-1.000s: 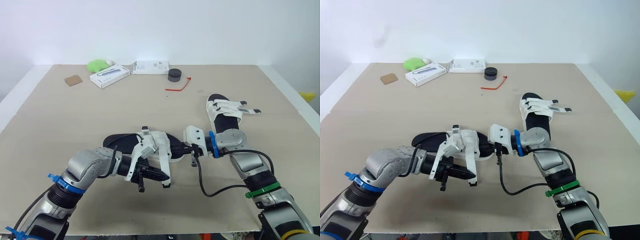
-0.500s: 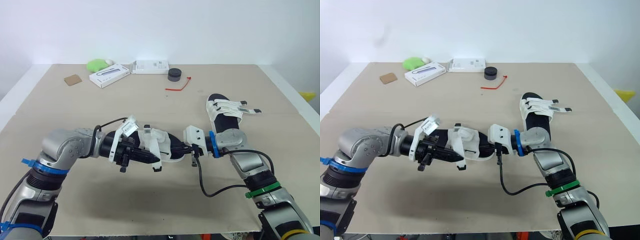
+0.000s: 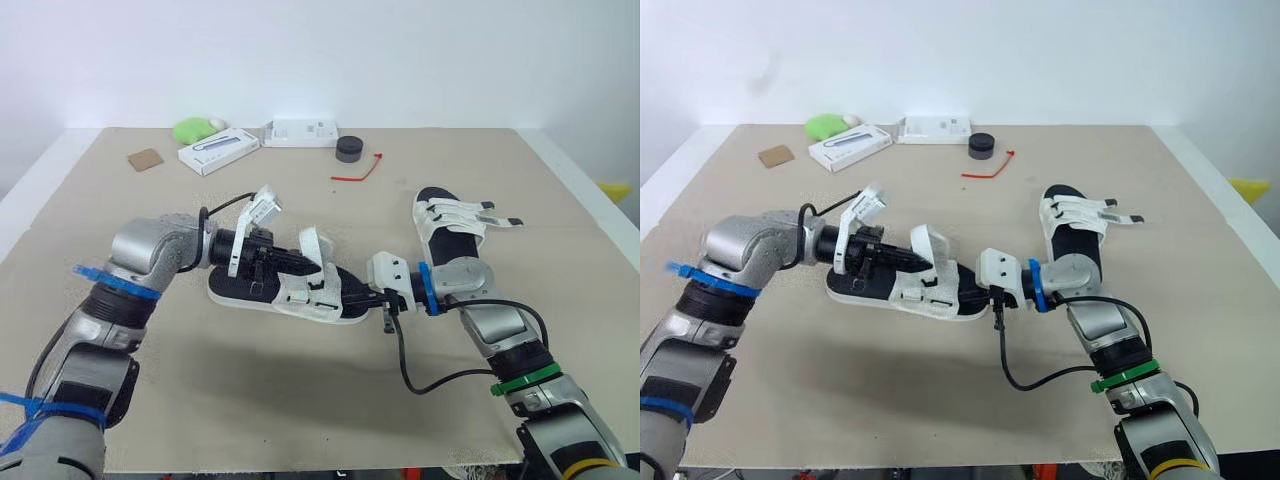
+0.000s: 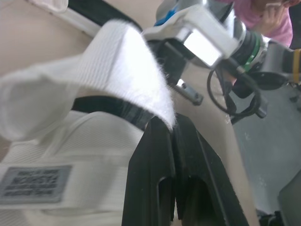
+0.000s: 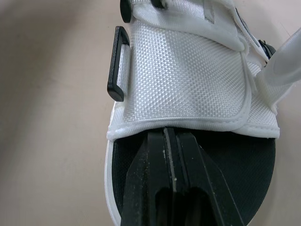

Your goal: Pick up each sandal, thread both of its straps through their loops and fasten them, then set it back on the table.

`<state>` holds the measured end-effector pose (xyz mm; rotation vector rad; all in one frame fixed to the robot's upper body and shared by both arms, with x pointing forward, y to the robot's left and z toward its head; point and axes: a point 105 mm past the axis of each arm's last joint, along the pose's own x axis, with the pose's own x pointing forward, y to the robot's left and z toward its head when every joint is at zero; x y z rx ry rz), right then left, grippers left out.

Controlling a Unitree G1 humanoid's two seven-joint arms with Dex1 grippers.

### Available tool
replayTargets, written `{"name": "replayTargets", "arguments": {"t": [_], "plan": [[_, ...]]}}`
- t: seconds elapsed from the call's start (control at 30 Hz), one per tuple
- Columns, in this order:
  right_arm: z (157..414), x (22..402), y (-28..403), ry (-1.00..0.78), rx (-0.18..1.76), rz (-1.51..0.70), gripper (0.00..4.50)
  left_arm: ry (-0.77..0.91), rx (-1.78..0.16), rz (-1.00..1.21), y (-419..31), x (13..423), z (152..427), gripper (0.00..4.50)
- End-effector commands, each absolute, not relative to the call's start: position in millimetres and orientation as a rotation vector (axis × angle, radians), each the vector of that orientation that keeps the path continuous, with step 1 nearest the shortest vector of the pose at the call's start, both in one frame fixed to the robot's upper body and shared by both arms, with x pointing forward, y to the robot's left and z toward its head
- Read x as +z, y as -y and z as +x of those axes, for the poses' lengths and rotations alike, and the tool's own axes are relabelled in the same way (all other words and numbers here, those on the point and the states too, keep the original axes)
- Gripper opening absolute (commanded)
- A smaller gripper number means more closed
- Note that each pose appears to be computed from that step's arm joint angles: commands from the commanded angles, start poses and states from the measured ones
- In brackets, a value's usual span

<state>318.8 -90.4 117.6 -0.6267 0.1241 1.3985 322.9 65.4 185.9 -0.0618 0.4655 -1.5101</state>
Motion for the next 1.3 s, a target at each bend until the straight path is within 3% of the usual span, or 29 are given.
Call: {"name": "replayTargets", "arguments": {"t": [0.03, 0.37, 1.3], "plan": [[320, 111, 94, -0.158, 1.379, -0.645, 0.00, -0.445, -1.573, -0.008, -57, 192, 328, 0.03], [318, 111, 96, -0.158, 1.362, -0.639, 0.00, -0.560, -1.720, -0.026, -47, 184, 316, 0.03], [321, 110, 95, -0.157, 1.353, -0.638, 0.00, -0.616, -1.676, 0.086, -39, 161, 329, 0.03]]}}
